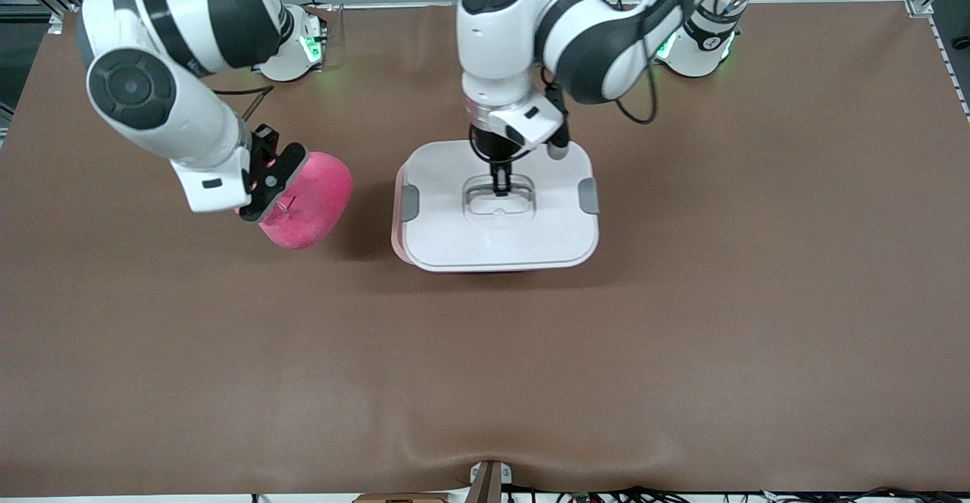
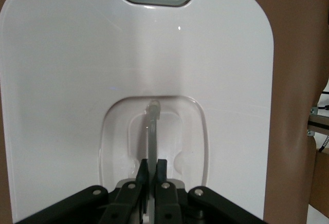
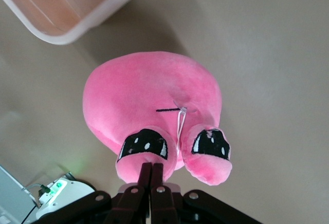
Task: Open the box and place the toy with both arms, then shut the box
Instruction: 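Lift the lid off with the left gripper while the right gripper carries the plush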
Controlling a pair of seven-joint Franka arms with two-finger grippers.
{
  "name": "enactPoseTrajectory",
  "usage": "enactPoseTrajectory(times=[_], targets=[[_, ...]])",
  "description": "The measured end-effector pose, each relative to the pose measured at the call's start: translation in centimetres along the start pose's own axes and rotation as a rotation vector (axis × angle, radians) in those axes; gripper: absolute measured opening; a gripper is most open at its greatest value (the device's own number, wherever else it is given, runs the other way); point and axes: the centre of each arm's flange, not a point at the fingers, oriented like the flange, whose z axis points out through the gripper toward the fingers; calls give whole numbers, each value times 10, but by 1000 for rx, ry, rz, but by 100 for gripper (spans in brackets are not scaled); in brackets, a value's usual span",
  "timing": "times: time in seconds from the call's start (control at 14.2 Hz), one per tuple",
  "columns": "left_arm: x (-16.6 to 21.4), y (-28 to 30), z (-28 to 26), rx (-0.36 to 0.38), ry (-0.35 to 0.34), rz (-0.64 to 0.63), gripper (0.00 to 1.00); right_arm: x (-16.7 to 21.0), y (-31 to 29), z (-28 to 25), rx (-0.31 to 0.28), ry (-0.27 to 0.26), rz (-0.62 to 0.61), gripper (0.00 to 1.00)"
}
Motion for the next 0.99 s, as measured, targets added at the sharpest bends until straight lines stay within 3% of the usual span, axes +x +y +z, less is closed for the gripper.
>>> enactPoseTrajectory(times=[0.28, 0.56, 0.99], targets=[[59, 39, -17, 32, 29, 75, 7, 12, -19, -21, -33, 58, -77, 2], [123, 77, -31, 75, -2, 158, 7, 44, -63, -35, -61, 118, -188, 2], [204, 108, -35, 173, -37, 294, 7, 81, -143, -59, -117, 161, -329, 2]])
